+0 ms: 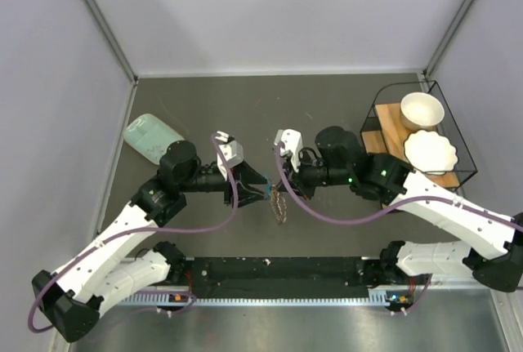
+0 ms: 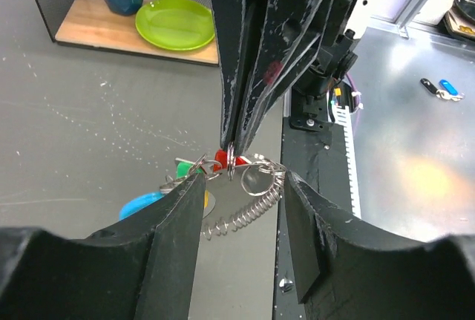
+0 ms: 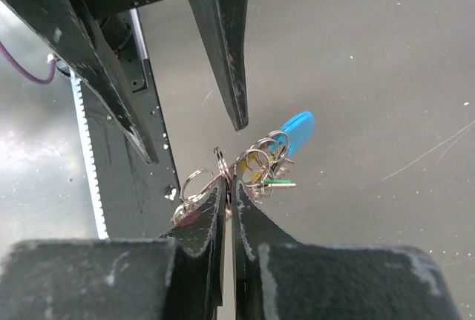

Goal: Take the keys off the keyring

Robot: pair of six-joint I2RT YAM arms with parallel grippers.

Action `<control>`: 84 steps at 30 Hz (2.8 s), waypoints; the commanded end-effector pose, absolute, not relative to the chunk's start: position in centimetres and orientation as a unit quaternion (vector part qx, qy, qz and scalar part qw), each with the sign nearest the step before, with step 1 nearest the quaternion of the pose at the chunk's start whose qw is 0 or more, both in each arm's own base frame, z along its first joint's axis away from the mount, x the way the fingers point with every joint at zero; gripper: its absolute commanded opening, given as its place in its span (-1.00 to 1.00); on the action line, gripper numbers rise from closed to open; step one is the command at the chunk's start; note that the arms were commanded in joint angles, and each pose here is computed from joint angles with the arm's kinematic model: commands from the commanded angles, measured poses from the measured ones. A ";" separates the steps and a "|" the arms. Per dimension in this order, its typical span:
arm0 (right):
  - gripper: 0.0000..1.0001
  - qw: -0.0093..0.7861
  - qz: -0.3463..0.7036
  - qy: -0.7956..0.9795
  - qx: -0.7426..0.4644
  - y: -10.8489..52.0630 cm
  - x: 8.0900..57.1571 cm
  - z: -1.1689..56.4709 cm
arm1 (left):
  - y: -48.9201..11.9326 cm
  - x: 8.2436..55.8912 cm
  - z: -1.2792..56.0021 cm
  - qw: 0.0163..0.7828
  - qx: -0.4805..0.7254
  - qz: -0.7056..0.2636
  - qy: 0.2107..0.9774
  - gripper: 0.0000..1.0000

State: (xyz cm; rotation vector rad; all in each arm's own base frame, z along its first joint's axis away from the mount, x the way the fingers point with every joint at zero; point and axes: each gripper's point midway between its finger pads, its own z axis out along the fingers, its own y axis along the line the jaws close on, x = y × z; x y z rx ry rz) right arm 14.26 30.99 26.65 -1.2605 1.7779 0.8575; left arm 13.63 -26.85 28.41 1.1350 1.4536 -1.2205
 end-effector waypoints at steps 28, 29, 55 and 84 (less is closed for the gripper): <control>-1.00 0.341 0.363 0.695 -0.519 32.2 13.4 29.5 | -28.4 12.9 28.4 0.363 0.482 -0.543 0.584 -0.22; -1.00 0.341 0.363 0.695 -0.518 32.2 13.3 29.6 | -28.5 12.9 28.4 0.362 0.483 -0.544 0.582 -0.22; -0.72 0.356 0.356 0.708 -0.496 32.1 14.1 28.5 | -28.6 13.1 30.8 0.414 0.461 -0.558 0.552 -1.00; -1.00 0.405 0.326 0.721 -0.458 30.6 15.5 27.4 | -27.5 15.1 31.5 0.477 0.419 -0.533 0.559 -1.00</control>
